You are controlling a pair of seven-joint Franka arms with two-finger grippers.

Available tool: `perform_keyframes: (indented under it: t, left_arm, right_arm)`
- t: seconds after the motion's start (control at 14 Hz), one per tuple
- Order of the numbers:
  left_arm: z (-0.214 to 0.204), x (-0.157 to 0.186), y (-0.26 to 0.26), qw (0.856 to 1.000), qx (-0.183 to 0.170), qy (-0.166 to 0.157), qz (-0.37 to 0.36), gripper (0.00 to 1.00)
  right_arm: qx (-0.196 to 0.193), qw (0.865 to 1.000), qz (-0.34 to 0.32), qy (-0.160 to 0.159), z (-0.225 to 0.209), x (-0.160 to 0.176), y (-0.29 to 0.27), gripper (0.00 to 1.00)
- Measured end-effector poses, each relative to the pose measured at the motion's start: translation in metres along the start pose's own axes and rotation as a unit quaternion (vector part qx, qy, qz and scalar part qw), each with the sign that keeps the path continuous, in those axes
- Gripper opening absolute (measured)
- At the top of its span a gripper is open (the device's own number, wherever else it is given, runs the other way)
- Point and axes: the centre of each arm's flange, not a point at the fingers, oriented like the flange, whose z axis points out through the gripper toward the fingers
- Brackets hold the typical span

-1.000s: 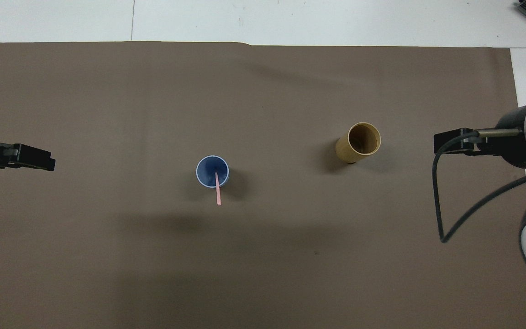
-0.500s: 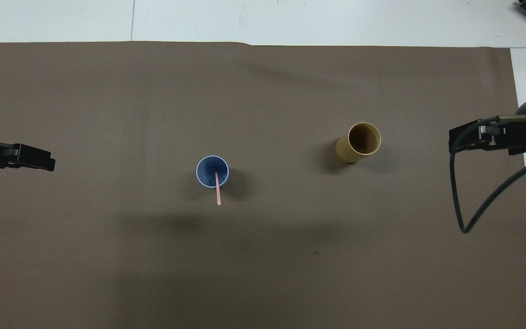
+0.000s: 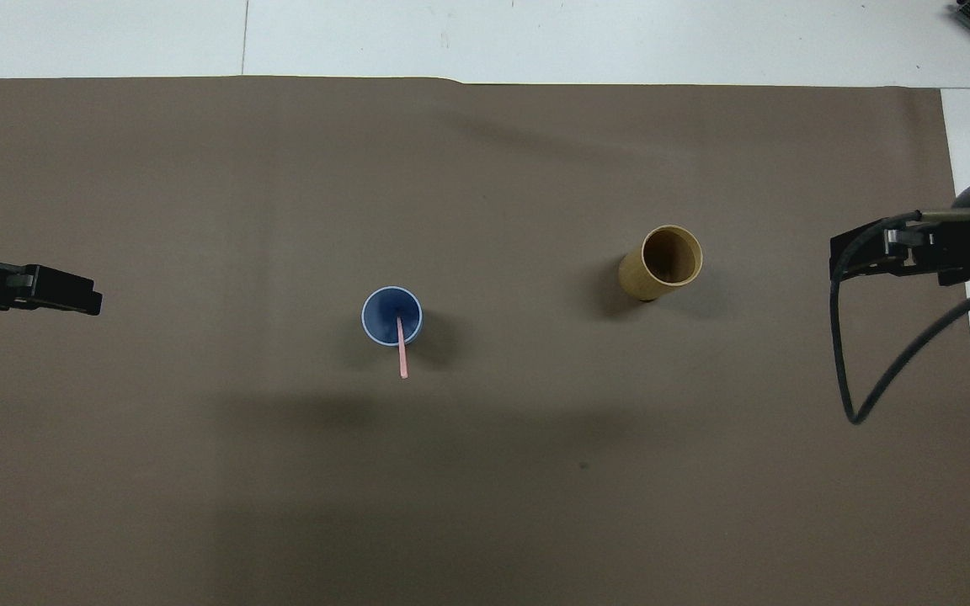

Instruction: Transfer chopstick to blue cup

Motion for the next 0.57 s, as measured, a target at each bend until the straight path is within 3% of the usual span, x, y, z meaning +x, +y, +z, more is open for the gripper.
perform_keyframes:
  t: [0.57]
  left_arm:
    - [0.0,0.0,0.0,1.0,0.0,0.0,0.0,1.0]
  right_arm:
    - [-0.002,1.0,0.004,0.005,0.0088,-0.012,0.0046,1.0]
